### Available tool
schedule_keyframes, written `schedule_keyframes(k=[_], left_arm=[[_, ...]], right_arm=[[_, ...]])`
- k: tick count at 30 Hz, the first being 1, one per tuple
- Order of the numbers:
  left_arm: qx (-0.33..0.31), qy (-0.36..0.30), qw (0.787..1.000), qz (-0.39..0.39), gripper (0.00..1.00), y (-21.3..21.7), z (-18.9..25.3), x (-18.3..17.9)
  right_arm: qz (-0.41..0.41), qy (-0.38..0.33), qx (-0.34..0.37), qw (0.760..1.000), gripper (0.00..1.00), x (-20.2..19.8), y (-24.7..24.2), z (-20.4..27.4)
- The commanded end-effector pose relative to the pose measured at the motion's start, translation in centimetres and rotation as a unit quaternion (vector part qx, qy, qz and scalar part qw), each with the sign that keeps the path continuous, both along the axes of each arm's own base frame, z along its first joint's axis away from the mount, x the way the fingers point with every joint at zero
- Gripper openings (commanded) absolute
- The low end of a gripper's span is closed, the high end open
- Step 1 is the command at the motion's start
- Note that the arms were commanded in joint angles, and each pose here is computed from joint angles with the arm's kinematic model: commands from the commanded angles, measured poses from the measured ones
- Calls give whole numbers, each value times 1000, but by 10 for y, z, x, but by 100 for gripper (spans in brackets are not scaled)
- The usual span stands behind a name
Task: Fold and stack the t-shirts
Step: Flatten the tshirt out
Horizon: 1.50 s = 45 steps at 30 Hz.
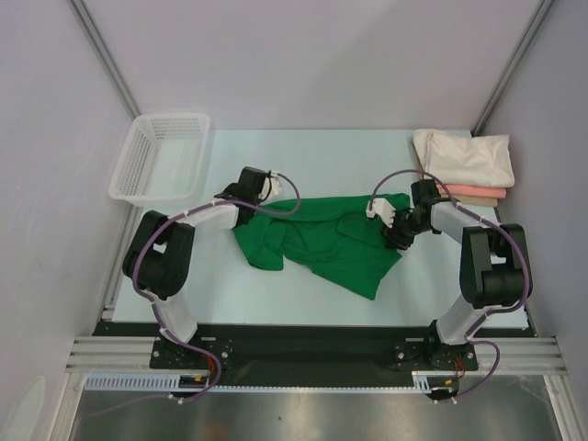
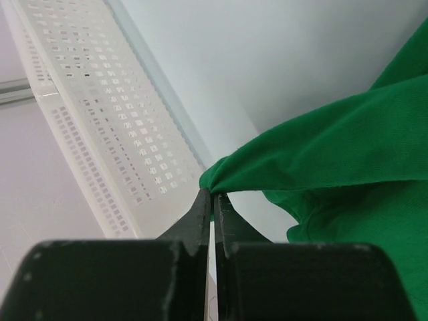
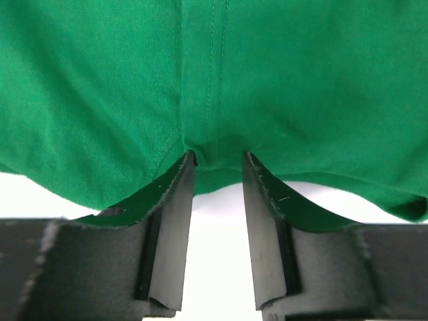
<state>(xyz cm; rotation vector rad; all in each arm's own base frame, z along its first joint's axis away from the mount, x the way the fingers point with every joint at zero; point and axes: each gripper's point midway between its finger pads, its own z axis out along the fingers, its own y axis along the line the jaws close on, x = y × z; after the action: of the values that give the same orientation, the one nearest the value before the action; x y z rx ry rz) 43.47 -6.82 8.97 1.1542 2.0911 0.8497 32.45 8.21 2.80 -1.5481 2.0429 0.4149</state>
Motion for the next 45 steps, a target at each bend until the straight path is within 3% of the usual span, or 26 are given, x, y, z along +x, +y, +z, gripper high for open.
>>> schedule_keyframes(k=[1, 2, 6, 8, 12, 20, 26, 34, 38, 41, 45], left_arm=[[2, -27, 1000, -1, 0, 0, 18, 0], [2, -30, 1000, -1, 1, 1, 20, 0], [2, -33, 999, -1, 0, 3, 23, -3], [1, -33, 999, -2, 0, 3, 24, -4], [-2, -41, 999, -3, 0, 2, 35, -2], [-45, -89, 995, -19, 0, -14, 99, -10], [-113, -128, 984, -50, 0, -33, 175, -38], [-142, -222, 962, -72, 1, -16, 288, -85], [-133, -255, 954, -80, 0, -4, 324, -102], [-128, -285, 947, -77, 0, 12, 352, -121], [-105, -332, 934, -78, 0, 31, 385, -141]], right_arm=[[-2, -12, -4, 1000, 37, 11, 2, 0], [-2, -14, -8, 1000, 34, 12, 3, -1], [-11, -27, -4, 1000, 7, 18, 2, 10], [-17, -53, 3, 998, 0, 26, 2, 27], [-43, -108, 24, 993, 0, 51, 1, 76], [-120, -243, 57, 961, 0, 95, -10, 204], [-215, -337, 57, 915, 0, 100, -37, 272], [-306, -424, 105, 846, 0, 50, -64, 376], [-337, -476, 147, 799, 0, 8, -72, 445], [-368, -527, 187, 743, 0, -41, -83, 500], [-368, -557, 215, 713, 0, -91, -84, 547]])
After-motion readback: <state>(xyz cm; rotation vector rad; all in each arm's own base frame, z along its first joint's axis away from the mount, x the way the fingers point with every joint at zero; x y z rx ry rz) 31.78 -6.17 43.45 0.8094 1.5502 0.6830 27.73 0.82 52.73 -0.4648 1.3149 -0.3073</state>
